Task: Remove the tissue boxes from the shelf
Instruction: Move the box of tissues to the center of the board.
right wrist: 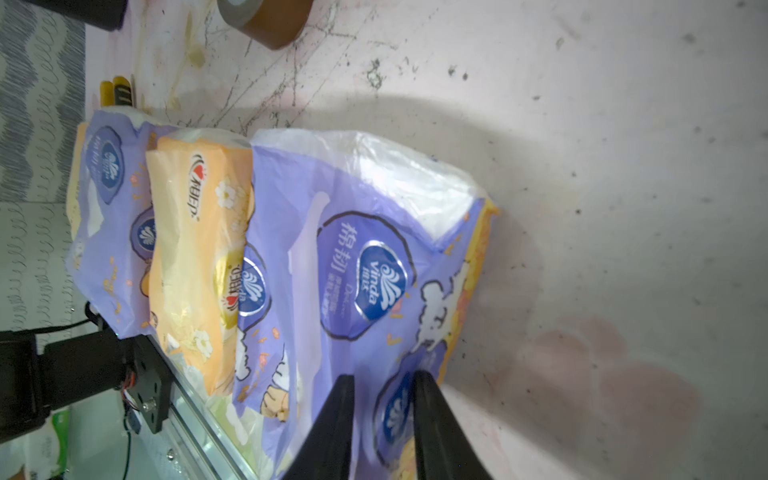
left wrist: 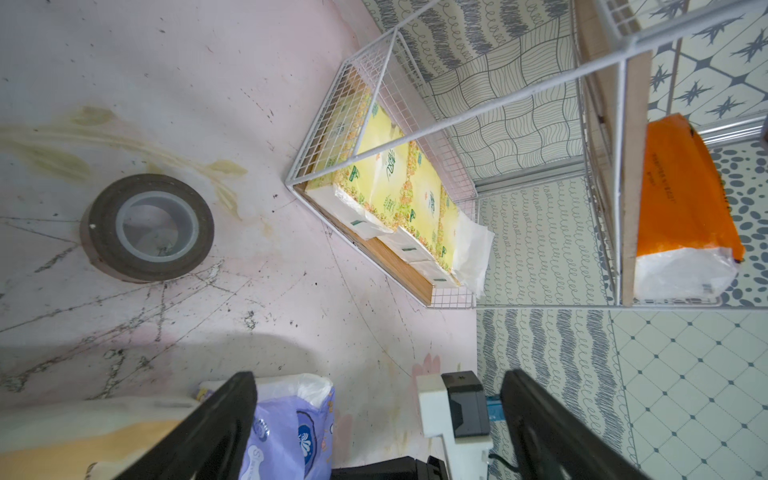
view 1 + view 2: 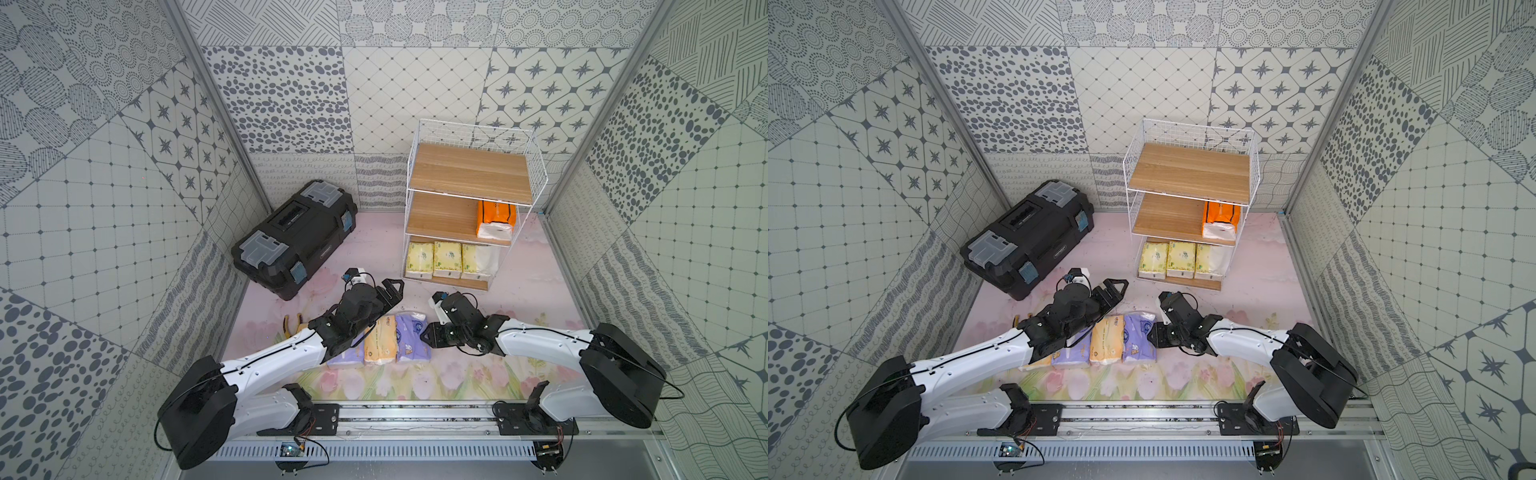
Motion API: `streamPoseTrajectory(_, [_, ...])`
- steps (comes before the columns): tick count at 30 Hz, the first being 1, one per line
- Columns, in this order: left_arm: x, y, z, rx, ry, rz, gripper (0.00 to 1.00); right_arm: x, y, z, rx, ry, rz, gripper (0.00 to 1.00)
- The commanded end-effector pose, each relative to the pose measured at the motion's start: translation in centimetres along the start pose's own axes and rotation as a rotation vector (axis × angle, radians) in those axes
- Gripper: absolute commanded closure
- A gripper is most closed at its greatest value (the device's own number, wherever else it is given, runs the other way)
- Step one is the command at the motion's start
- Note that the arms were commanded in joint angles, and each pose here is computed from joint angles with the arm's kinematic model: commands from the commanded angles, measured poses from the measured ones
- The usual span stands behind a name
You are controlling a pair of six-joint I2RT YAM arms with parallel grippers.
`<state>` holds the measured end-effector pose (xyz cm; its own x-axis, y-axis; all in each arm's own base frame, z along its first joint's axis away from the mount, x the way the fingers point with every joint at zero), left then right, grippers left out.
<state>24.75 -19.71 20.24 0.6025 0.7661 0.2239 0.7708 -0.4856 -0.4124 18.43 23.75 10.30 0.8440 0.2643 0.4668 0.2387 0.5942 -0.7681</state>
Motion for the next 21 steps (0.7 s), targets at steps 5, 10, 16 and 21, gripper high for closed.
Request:
streamPoseTrajectory(5, [-0.4, -0.6, -3.5, -0.235, 0.031, 0.071, 0.05, 1.9, -3.1, 0.1, -0.107, 0.037, -0.183, 0.48])
streamPoseTrajectory(10, [-1.5, -1.0, -5.1, -0.307, 0.053, 0.088, 0.1, 2.5, -8.6, -0.3, -0.181, 0.052, -0.406, 0.38])
streamPoseTrajectory(16, [-4.3, -1.4, -10.2, -0.423, 0.183, 0.12, 0.19, 1.9, -16.0, -1.9, -0.259, 0.14, -0.766, 0.36])
streamPoseTrajectory(21, [-5.7, 0.1, -14.8, -0.494, 0.237, 0.137, 0.31, 0.9, -20.1, -3.0, -0.273, 0.223, -1.005, 0.4])
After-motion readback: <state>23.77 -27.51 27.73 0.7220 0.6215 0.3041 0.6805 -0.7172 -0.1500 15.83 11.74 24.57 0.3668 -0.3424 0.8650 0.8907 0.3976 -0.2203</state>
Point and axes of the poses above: each gripper's point midway between its finger pads, its own y axis out along the fingers, its own z axis along the line the jaws close on, x = y × z, the point moved 7 cm from there along -y, back along the fingers, and after that the axes turned 12 degrees about -y, right-handed, at the moved point
